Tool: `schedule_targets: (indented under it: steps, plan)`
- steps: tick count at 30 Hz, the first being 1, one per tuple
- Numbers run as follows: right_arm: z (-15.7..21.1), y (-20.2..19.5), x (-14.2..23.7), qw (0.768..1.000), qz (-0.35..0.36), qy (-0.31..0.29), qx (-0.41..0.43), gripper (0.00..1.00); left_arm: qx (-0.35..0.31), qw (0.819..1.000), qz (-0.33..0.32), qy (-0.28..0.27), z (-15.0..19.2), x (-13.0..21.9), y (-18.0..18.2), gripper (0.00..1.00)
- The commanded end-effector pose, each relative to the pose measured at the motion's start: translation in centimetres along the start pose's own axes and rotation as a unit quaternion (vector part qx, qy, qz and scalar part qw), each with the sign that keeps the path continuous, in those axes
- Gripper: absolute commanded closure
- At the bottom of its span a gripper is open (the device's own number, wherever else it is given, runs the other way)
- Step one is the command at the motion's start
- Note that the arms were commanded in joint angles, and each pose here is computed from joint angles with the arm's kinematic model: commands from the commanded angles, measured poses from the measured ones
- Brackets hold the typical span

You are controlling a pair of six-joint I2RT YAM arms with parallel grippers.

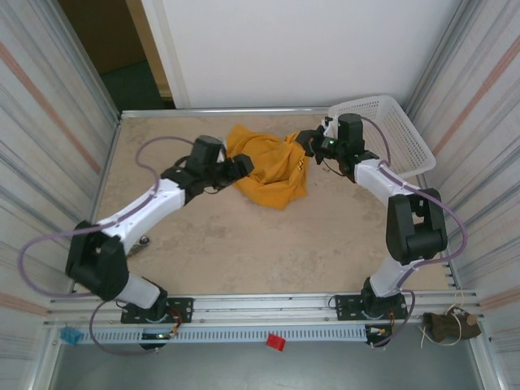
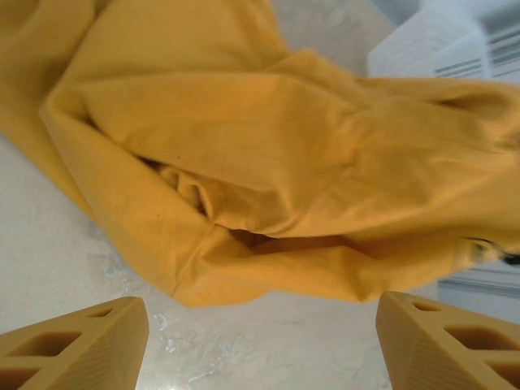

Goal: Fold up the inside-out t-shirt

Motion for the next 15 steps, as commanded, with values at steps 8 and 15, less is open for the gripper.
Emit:
schedule_targets:
  steps: [8,15]
  plan:
    - [1.2,3.7,2.3,0.998,-0.051,-0.018,0.031,1.00,0.035,0.995,-0.092,-0.013,-0.3,-5.5,1.2,0.23]
    - [1.1,4.0,2.4,0.998,-0.061,-0.020,0.028,1.00,0.064,0.990,-0.127,0.000,0.3,-8.1,1.9,0.27]
Point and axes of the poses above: each hand's point on the last joint's axis, 136 mm out from that joint toward the fingers, its own x axis back along the fingers, its own y axis along the line the jaws close on, z = x × y, the point moved 9 cm from there along x, back along the fingers, and after that the axes turned 11 degrees about -x, right-handed, at the moved point
